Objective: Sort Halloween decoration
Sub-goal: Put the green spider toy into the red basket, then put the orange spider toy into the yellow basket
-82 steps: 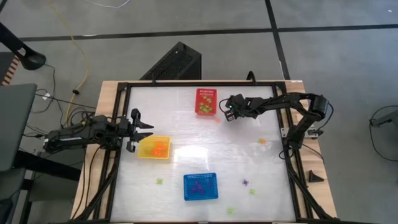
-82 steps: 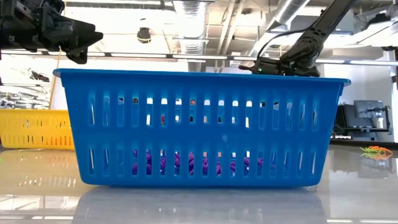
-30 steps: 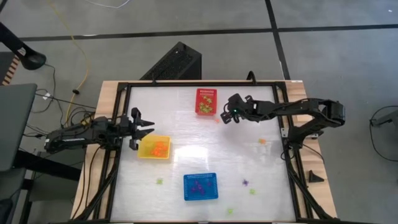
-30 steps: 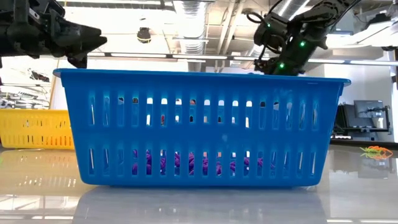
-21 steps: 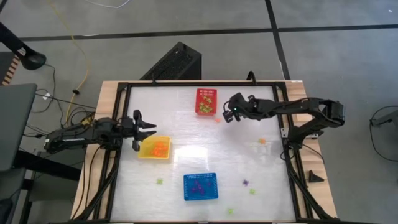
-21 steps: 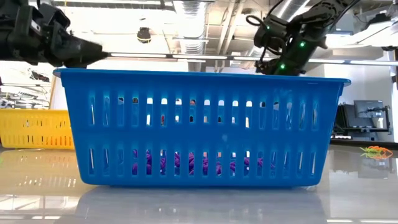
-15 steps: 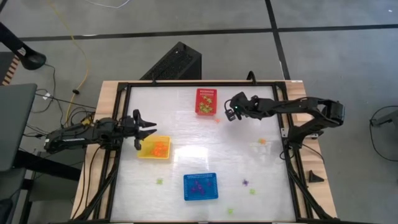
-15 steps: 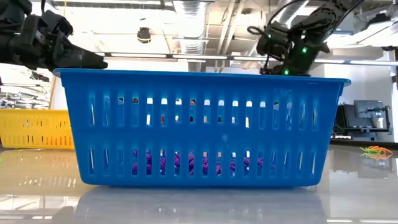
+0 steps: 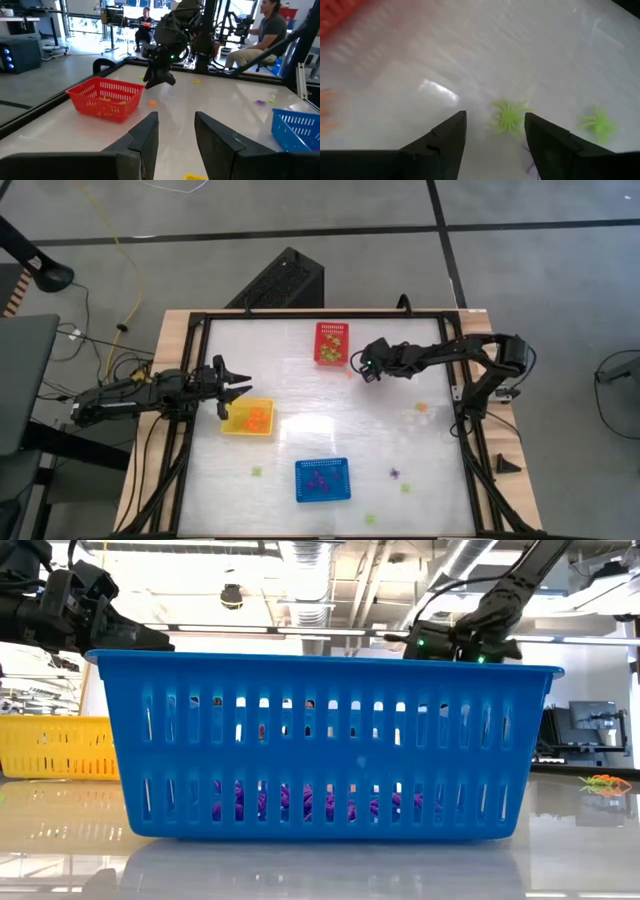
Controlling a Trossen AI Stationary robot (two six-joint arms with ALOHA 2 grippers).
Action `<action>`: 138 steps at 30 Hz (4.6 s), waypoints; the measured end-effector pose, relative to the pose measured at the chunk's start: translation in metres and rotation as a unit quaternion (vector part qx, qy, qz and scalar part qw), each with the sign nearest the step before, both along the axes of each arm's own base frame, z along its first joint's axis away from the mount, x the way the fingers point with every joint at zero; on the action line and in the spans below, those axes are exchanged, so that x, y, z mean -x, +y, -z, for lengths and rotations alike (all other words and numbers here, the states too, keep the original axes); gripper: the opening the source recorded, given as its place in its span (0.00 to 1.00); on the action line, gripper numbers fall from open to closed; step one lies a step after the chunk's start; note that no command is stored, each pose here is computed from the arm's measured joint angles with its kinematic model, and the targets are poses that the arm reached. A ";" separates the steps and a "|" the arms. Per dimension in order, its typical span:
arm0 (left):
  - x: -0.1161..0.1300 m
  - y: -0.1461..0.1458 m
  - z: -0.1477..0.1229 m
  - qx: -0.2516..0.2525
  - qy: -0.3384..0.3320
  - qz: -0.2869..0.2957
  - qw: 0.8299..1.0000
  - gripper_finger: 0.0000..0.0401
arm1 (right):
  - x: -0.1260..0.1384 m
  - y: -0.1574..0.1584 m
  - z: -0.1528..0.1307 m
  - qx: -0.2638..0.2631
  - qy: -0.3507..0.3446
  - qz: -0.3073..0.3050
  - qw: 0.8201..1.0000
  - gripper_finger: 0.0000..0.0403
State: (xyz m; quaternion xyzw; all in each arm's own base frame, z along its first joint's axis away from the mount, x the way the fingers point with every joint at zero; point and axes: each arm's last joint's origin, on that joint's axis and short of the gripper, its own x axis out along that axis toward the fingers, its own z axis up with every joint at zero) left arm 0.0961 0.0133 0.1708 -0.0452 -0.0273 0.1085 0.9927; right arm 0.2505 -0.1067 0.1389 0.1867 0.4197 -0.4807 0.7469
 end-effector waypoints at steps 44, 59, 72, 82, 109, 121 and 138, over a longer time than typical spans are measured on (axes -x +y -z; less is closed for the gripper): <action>0.000 0.000 0.000 0.000 0.001 0.001 1.000 0.29 | -0.081 0.037 -0.092 0.069 -0.118 -0.091 0.986 0.10; -0.001 0.000 0.001 0.000 0.006 0.002 1.000 0.29 | -0.111 0.005 -0.077 0.116 -0.130 -0.111 0.978 0.14; -0.001 0.000 0.002 0.001 0.009 0.002 1.000 0.29 | -0.101 0.007 -0.092 0.079 -0.140 -0.137 0.978 0.46; -0.001 0.000 0.002 0.001 0.009 0.002 1.000 0.29 | -0.092 0.058 -0.074 0.017 -0.030 -0.180 0.983 0.52; -0.001 0.000 0.002 0.001 0.009 0.002 1.000 0.29 | -0.053 0.063 0.009 0.035 -0.123 -0.107 0.986 0.49; -0.001 0.000 0.002 0.001 0.009 0.002 1.000 0.29 | -0.036 0.066 0.029 0.042 -0.165 -0.100 0.980 0.48; -0.001 0.000 0.002 0.001 0.009 0.003 1.000 0.29 | -0.041 0.068 0.046 0.041 -0.168 -0.108 0.979 0.05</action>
